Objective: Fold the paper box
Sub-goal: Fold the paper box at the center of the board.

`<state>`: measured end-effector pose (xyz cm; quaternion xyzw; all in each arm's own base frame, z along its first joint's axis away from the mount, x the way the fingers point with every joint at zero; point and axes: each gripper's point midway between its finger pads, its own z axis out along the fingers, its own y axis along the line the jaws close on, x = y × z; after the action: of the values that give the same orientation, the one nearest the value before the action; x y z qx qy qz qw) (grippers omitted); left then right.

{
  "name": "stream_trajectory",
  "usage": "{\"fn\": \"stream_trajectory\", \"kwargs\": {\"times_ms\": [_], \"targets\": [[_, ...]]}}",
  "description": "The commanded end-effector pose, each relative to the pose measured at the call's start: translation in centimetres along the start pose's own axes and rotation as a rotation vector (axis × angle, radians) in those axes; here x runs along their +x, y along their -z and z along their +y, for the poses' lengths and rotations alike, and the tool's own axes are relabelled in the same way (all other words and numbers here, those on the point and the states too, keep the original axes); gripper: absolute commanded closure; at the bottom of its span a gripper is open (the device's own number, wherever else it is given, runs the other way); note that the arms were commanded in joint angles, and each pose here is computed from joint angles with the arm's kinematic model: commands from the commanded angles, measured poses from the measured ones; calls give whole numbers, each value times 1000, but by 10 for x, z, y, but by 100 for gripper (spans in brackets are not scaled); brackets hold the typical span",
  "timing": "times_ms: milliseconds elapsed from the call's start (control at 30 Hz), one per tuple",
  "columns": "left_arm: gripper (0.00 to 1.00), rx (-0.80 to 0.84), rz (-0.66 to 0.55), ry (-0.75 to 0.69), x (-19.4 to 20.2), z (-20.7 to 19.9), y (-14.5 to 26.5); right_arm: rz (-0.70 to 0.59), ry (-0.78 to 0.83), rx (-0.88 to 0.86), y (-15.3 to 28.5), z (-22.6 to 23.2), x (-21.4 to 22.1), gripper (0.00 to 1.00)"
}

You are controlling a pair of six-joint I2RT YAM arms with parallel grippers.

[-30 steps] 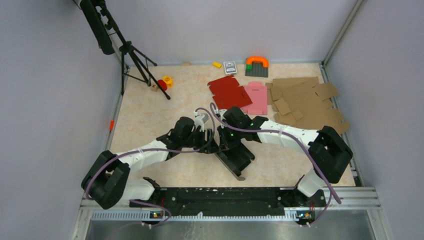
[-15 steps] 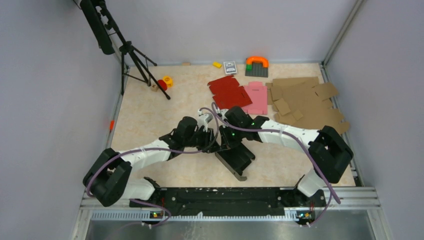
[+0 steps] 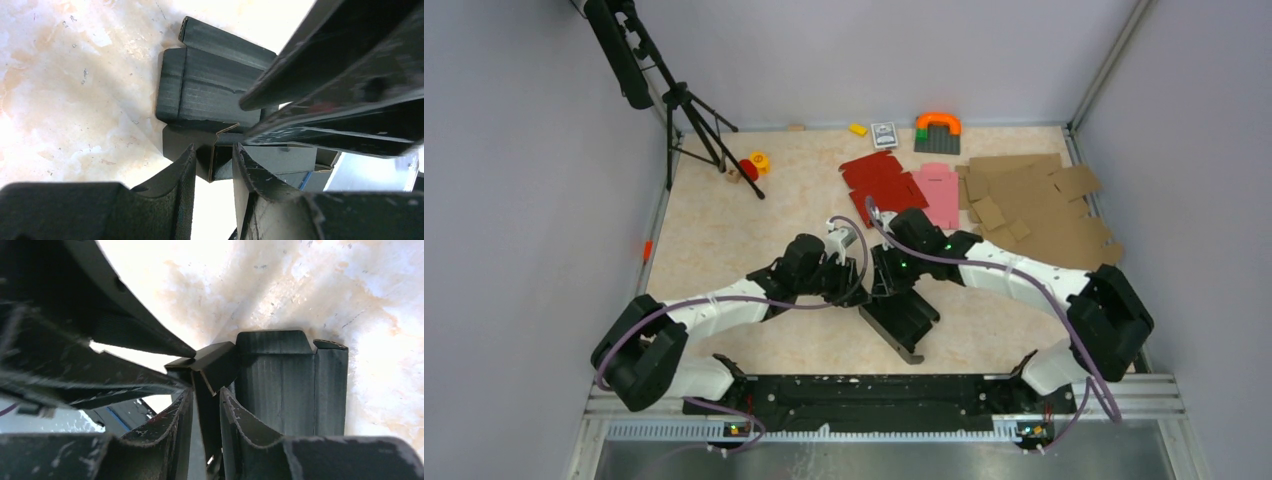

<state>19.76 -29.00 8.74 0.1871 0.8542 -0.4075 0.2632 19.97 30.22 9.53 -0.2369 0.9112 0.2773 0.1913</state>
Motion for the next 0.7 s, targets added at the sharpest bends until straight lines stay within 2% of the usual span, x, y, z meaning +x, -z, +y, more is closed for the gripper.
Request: {"fn": "stream_trajectory", "kwargs": {"times_ms": [0,167,200,233,267,300,333,467,533,667], "targets": [[68,-34,-3,-16,-2,5,-3,-94,-5,-6,28,6,-16,73],[68,-24,5,-19,0,2,-5,-134,-32,43,47,-2,-12,68],[68,-22,7,-19,0,1,-5,-154,-61,64,52,-5,-11,64],[68,-22,9,-20,1,1,-5,-170,-86,88,59,-9,-10,50],[68,-21,11,-20,2,1,-5,-188,-110,106,66,-12,-7,23],[68,-21,12,-20,3,1,-5,-207,-123,102,71,-12,-4,11],[68,-21,10,-21,3,1,-5,-233,-138,89,78,-12,-1,8],[68,-20,12,-24,3,0,-5,-321,-281,86,101,-16,14,6],[68,-17,11,-27,3,-1,-4,-333,-454,140,109,-27,26,6],[68,-15,11,-29,2,-3,-4,-269,-784,179,121,-29,57,5]]}}
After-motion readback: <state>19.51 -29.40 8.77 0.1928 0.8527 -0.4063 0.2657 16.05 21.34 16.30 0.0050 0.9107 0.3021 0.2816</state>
